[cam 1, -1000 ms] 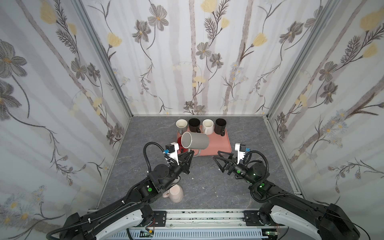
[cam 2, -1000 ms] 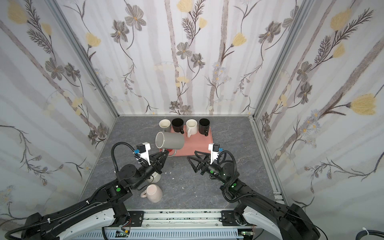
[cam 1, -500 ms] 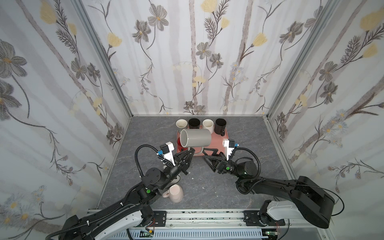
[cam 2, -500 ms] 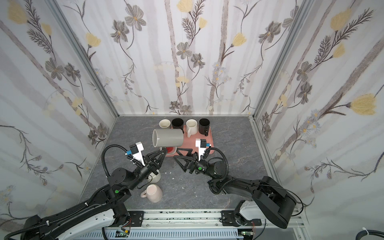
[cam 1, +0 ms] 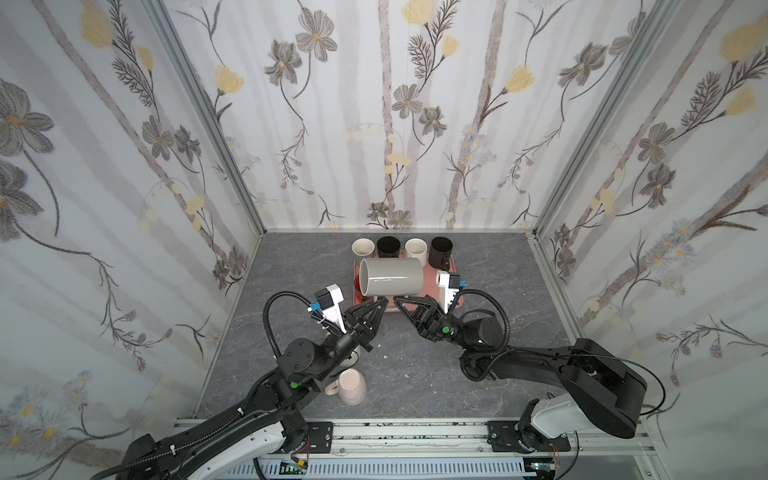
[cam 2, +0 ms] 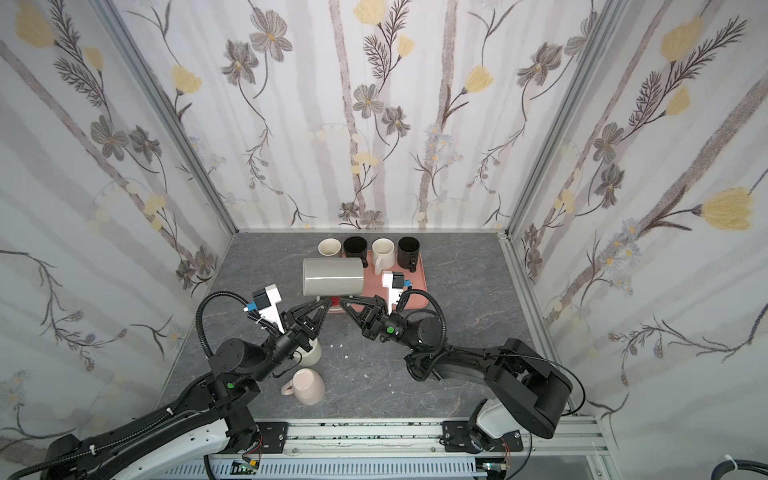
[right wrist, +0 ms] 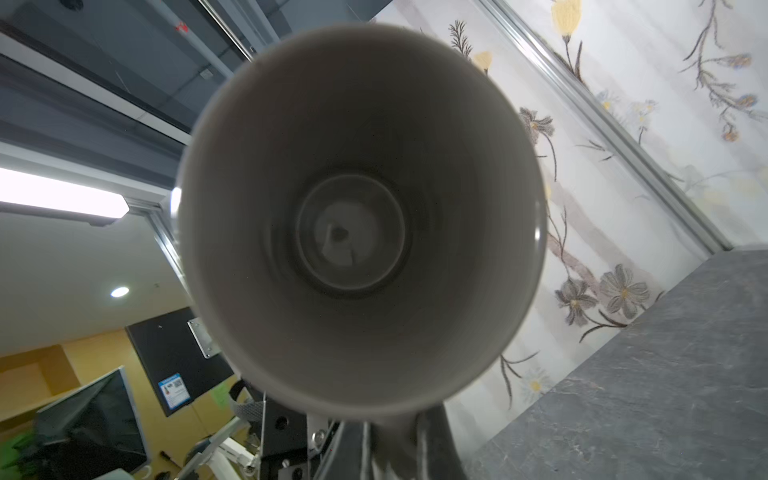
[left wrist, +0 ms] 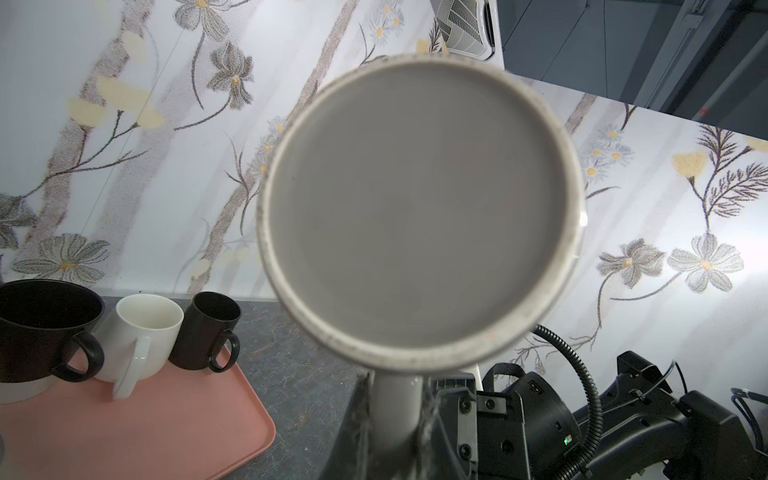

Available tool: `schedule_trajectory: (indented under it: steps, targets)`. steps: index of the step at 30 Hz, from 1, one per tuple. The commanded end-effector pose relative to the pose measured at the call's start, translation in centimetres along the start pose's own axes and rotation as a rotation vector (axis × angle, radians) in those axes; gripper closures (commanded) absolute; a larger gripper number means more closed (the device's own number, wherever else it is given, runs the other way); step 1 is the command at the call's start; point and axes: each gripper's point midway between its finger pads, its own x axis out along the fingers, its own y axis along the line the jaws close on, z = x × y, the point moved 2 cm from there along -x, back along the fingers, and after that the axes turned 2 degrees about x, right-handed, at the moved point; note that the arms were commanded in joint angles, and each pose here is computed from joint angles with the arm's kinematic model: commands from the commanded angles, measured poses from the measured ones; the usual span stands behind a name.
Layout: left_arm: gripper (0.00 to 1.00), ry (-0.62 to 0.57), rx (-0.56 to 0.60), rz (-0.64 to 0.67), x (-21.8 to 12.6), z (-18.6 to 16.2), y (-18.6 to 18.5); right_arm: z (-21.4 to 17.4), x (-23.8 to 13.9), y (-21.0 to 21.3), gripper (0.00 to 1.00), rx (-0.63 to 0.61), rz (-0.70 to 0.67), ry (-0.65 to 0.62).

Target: Turn the mug right side up

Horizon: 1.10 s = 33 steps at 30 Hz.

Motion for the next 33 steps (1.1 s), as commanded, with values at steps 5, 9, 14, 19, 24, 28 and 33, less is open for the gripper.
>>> schedule_trajectory:
  steps: [5,9,14,19,24,28,33]
  targets:
    - [0.2,-0.047,-0.035,0.097,-1.0,0.9,1.5,1.4,-0.4,0.2,1.0,-0.057,-0.059,-0.05]
    - [0.0,-0.056,-0.028,0.158,-2.3,1.1,2.5,2.3,-1.2,-1.8,1.0,-0.085,-0.207,-0.037]
    - [0.0,-0.077,-0.013,0.235,-4.5,1.9,3.5,3.5,-3.0,-6.9,1.0,-0.184,-0.568,0.087]
    - [0.0,-0.044,0.01,0.339,-6.5,1.2,5.4,3.4,-5.7,-13.0,1.0,-0.31,-0.965,0.344]
    - [0.0,-0.035,-0.012,0.382,-8.0,0.3,6.5,4.0,-7.6,-17.7,1.0,-0.435,-1.241,0.548]
    - [0.0,-0.059,-0.026,0.393,-9.1,0.6,6.9,4.2,-8.6,-20.8,1.0,-0.493,-1.4,0.664]
    - [0.0,-0.06,-0.036,0.401,-9.8,0.4,7.1,2.2,-8.5,-24.0,1.0,-0.475,-1.418,0.752]
